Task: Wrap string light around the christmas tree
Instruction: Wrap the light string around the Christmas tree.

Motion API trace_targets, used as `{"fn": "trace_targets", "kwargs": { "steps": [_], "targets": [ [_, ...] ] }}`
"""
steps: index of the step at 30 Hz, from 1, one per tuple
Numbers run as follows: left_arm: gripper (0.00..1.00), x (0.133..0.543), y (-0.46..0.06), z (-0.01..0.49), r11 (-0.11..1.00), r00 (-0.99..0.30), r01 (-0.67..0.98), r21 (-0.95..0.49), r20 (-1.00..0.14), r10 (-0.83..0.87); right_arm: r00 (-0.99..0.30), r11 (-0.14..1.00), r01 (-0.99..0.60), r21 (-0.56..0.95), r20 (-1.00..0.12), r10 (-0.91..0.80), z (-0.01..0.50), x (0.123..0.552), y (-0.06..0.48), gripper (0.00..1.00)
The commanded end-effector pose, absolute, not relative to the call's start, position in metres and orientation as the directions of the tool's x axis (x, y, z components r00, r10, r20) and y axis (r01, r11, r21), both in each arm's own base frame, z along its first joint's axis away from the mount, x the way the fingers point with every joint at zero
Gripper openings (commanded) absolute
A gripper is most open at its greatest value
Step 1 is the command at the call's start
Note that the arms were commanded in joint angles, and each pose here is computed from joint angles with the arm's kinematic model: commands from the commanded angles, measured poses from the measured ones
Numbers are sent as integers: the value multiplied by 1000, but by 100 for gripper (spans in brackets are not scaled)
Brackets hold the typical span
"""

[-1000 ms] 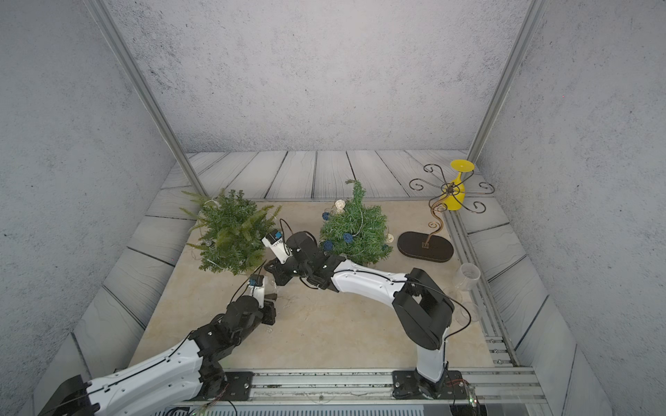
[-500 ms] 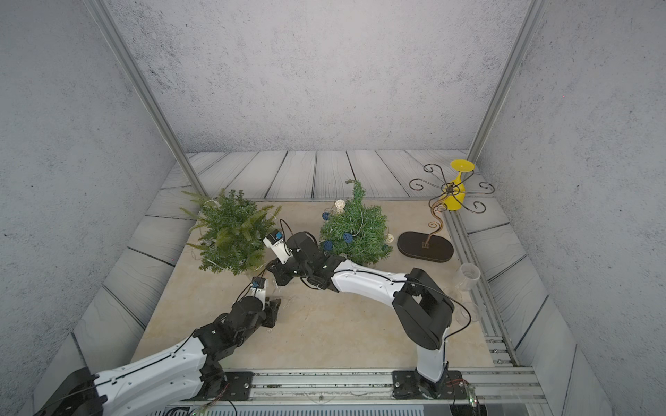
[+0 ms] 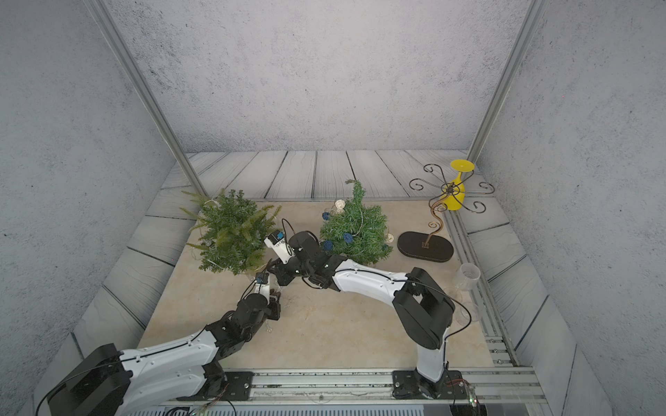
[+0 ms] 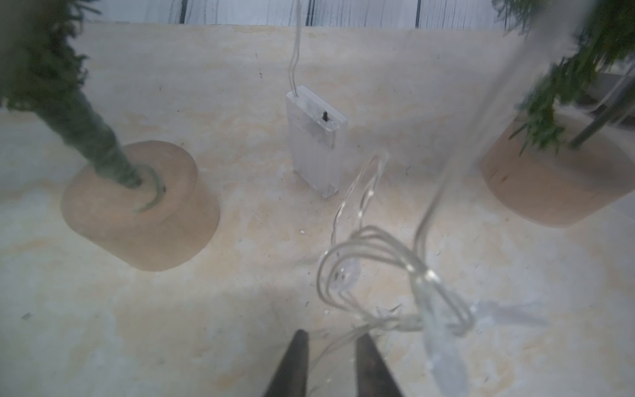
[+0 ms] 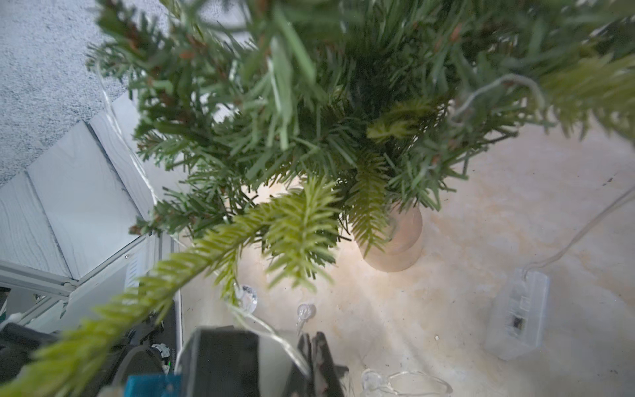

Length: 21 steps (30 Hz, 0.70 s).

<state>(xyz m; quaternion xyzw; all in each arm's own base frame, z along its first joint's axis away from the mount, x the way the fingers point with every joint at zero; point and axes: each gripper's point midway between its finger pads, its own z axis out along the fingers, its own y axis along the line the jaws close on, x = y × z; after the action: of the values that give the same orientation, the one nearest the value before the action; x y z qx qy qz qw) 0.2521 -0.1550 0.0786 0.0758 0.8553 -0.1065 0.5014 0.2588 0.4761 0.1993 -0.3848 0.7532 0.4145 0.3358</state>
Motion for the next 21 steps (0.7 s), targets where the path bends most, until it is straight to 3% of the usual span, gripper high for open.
{"fn": "trace_targets", "kwargs": {
  "steps": [1,3,5,9,12,13,15,16,17,21],
  "targets": [
    [6,255,-158,86,961,-454,244,-127,-891,-3,-464,313,-871,379,-843,-271,231,243,471,0],
    [4,256,-159,81,963,-468,240,-125,-884,3,-465,302,-872,386,-845,-264,235,241,471,0],
    [8,257,-157,75,968,-478,228,-105,-878,18,-465,295,-873,389,-845,-264,237,239,470,0],
    [36,259,-159,70,968,-480,226,-106,-877,16,-465,297,-873,388,-846,-261,238,238,468,0],
    [45,262,-162,69,969,-481,229,-98,-876,25,-466,294,-872,391,-845,-260,238,238,469,0],
    [42,264,-161,68,972,-483,218,-87,-875,30,-468,295,-872,391,-844,-264,236,238,469,0],
    [21,266,-160,64,976,-487,201,-82,-873,28,-467,295,-872,390,-843,-266,235,238,469,0],
    [5,265,-162,63,973,-489,211,-91,-872,25,-467,295,-873,390,-842,-269,234,237,470,0],
    [0,264,-163,62,971,-494,217,-101,-869,20,-465,298,-873,386,-843,-271,233,237,469,0],
    [0,259,-165,67,964,-504,232,-133,-863,2,-446,349,-873,341,-848,-286,228,244,465,0]
  ]
}}
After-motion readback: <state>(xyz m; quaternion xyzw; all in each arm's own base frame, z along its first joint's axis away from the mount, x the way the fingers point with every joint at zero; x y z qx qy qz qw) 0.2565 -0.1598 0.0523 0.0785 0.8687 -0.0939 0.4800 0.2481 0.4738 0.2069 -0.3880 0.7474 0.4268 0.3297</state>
